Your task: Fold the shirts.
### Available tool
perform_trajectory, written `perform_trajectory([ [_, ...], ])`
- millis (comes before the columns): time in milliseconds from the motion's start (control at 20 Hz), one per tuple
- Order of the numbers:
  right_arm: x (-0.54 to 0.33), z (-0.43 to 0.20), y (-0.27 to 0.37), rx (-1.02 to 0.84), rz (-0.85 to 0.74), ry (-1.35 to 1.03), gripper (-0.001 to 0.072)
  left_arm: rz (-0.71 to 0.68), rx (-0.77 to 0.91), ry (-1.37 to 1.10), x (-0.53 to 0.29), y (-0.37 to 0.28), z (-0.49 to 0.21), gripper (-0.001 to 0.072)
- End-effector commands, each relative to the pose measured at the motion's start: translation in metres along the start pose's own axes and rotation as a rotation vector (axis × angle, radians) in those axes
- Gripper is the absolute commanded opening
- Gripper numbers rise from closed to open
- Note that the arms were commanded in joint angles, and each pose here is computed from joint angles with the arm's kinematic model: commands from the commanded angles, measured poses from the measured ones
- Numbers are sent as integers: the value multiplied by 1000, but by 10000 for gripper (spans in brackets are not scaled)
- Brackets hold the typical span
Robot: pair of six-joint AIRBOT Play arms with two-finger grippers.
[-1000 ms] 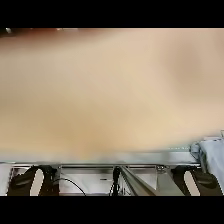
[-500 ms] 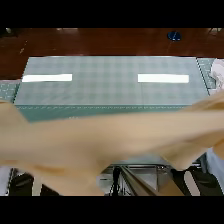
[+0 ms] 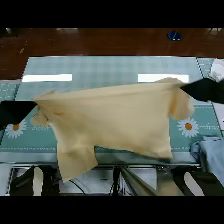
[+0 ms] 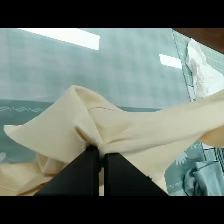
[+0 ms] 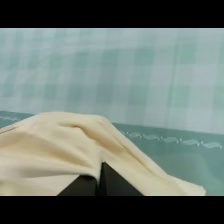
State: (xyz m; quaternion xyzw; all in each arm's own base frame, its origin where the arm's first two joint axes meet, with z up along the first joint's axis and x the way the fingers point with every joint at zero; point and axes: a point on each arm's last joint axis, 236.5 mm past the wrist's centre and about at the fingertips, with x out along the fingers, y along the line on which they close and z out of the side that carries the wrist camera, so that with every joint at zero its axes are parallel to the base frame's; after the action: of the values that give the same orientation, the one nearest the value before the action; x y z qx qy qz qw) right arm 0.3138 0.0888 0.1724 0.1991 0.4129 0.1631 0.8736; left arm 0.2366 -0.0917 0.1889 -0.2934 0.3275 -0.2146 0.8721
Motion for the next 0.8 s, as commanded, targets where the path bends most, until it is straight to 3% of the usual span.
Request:
perform_trajectory([
  [0,74,26,-22,-36,-6,-44,22,70,39,-72,43,51,23,18],
  [350,130,67,-73,-114,-140,-176,22,216,298,-2,164,97,22,19],
  [500,139,73,-94,-172,-213,-191,22,268,315,-74,193,111,33,20],
  [750,180,28,-122,-138,-232,-6,24,277,303,102,238,133,-26,23],
])
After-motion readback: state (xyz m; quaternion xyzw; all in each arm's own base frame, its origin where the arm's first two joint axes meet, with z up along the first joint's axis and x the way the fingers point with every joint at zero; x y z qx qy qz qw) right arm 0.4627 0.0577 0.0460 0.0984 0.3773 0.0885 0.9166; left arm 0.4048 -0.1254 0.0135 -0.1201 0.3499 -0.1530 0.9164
